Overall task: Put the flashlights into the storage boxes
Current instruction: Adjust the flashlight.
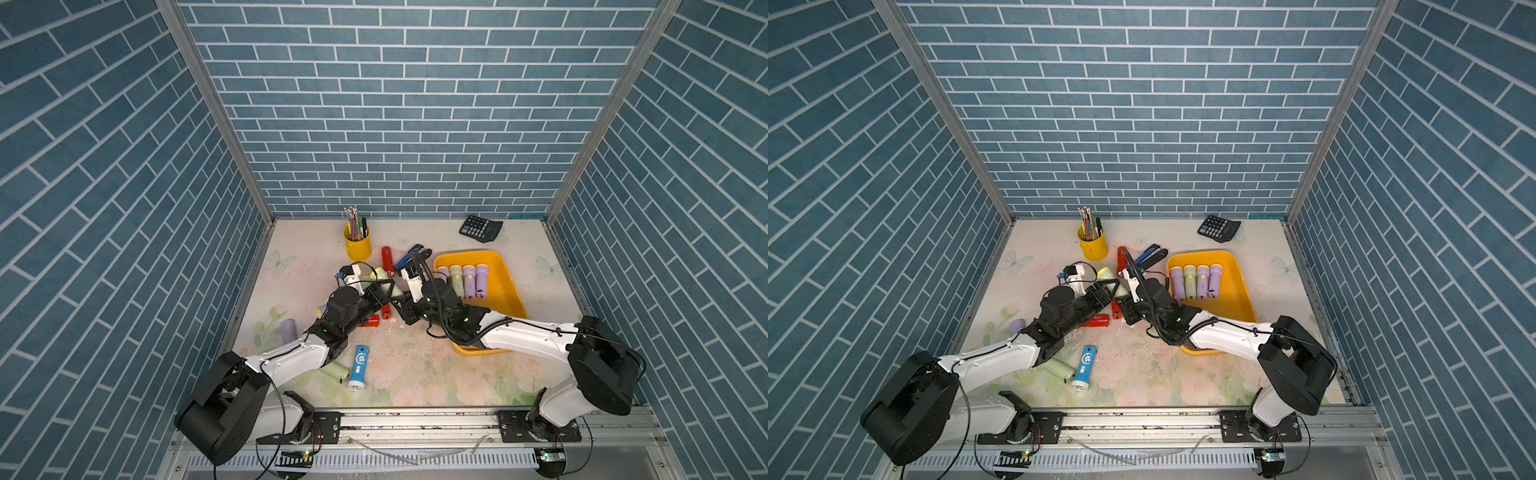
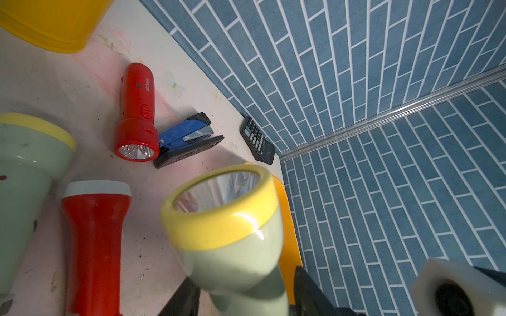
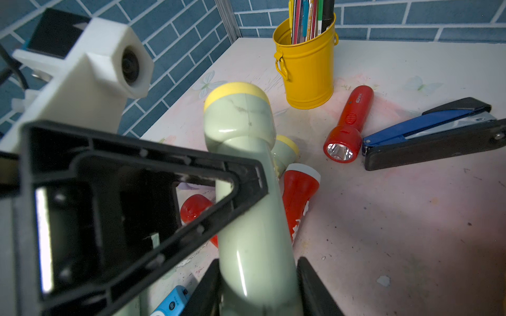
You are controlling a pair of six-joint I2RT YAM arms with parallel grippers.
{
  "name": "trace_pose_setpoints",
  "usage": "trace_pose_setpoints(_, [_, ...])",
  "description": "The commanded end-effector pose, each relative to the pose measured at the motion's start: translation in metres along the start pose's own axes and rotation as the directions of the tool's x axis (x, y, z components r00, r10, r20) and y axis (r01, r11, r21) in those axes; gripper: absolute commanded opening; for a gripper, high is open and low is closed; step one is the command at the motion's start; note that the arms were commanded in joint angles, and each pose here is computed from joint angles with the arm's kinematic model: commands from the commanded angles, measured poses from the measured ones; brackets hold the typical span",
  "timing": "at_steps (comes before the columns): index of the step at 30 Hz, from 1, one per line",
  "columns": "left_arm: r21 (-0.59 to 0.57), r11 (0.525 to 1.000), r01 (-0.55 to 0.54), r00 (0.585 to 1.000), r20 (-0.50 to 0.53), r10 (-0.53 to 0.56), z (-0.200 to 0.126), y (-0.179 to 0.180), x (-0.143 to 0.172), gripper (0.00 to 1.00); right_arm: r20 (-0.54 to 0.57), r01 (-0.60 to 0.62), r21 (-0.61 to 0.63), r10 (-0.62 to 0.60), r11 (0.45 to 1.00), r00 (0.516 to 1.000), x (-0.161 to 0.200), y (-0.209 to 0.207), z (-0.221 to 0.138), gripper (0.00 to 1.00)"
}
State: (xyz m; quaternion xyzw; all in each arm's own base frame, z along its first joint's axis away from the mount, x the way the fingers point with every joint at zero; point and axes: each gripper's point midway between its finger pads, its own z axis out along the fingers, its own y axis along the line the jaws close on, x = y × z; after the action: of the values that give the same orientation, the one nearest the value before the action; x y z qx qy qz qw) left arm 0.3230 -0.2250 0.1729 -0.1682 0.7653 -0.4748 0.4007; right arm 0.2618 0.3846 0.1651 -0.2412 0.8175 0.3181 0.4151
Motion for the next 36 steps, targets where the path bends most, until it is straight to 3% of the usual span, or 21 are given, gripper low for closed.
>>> trace_pose_setpoints(1, [0.026,1.0,-0.007,1.0,0.014,0.007,0.003,-0.009,-0.004,0.53,0.041,0.023,-0.032,-0.022,0.999,0.999,-0.009,0.009,-0.007,0.24])
trace_pose_setpoints(18, [0.006,0.998,-0.058,0.998,0.007,0.058,0.001,-0.006,-0.003,0.31,0.009,0.059,-0.007,-0.059,0.998,0.998,0.002,0.004,-0.011,0.26])
trace_pose_setpoints(21, [-0.003,0.996,-0.084,0.996,-0.01,0.084,0.001,-0.005,0.0,0.3,0.007,0.064,-0.006,-0.064,0.998,0.998,0.002,0.003,-0.013,0.31])
trace_pose_setpoints(26, [-0.016,0.99,-0.138,0.99,-0.022,0.138,-0.001,-0.003,0.002,0.26,0.019,0.058,0.013,-0.058,0.998,0.998,0.0,-0.001,-0.022,0.56])
trace_pose_setpoints(36, [0.069,0.946,-0.315,0.947,-0.037,0.318,-0.013,-0.021,0.005,0.23,0.063,0.066,-0.012,-0.065,0.998,0.996,-0.009,-0.01,-0.048,0.61])
